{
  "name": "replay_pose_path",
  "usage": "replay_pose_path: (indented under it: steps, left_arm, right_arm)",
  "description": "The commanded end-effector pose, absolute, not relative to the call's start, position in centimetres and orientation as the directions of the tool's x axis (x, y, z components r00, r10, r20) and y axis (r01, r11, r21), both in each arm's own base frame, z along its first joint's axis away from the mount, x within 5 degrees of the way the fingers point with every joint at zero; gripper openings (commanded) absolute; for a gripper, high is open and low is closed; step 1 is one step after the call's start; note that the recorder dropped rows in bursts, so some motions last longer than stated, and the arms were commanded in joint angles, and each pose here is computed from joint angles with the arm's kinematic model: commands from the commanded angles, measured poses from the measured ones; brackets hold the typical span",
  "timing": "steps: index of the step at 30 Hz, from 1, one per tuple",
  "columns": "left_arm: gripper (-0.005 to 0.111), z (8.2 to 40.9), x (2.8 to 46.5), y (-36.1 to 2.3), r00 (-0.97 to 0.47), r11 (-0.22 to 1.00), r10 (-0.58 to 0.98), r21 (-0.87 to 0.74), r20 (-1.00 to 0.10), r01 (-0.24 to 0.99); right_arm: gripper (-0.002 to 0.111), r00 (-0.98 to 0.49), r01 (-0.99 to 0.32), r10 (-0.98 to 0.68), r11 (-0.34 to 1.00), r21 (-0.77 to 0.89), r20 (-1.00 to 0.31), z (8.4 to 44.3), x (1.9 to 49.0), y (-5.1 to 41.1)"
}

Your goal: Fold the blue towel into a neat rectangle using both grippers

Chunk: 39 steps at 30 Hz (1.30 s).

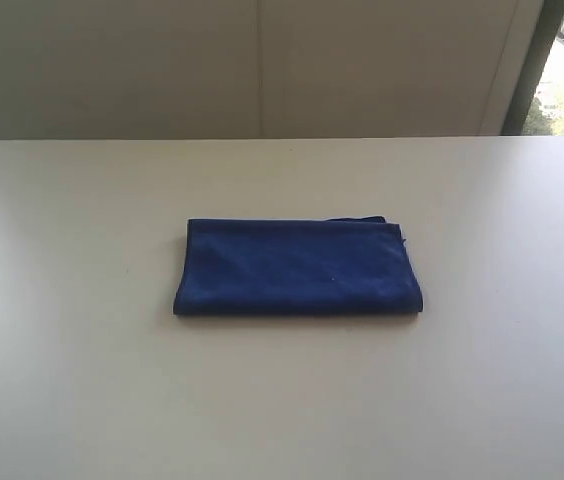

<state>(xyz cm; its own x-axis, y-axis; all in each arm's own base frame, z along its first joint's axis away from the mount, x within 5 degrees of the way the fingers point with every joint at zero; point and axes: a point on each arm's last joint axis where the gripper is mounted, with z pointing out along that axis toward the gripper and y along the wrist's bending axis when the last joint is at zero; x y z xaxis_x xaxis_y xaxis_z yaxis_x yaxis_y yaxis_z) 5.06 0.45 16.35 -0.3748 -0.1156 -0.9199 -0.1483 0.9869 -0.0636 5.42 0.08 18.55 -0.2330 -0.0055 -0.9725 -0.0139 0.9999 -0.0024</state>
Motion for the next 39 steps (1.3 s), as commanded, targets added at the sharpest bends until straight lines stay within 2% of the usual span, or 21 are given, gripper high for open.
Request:
replay_pose_path:
  steps: [1,7,22,32,39]
  left_arm:
    - [0.0,16.31,5.04,0.24,-0.384,0.994,-0.081,-0.044,-0.92,-0.103]
    - [0.0,16.31,5.04,-0.07,-0.39,1.0,0.006,0.014,-0.921,-0.017]
    - [0.0,16.31,5.04,-0.07,-0.387,0.996,-0.091,-0.076,-0.918,-0.055]
    - [0.0,16.48,5.11,-0.04,-0.368,0.996,-0.091,-0.076,-0.925,-0.056]
    - [0.0,16.49,5.1,-0.47,-0.373,0.997,-0.061,-0.076,-0.926,0.026]
  right_arm:
    - [0.0,-0.225,-0.02,-0.002,1.0,0.003,-0.974,18.48,5.41,0.12]
    - [0.0,-0.225,-0.02,-0.002,1.0,0.003,-0.974,18.48,5.41,0.12]
    - [0.0,-0.225,-0.02,-0.002,1.0,0.003,-0.974,18.48,5.41,0.12]
    - [0.0,-0.225,-0.02,-0.002,1.0,0.003,-0.974,18.48,5.41,0.12]
    - [0.0,-0.225,-0.02,-0.002,1.0,0.003,-0.974,18.48,5.41,0.12]
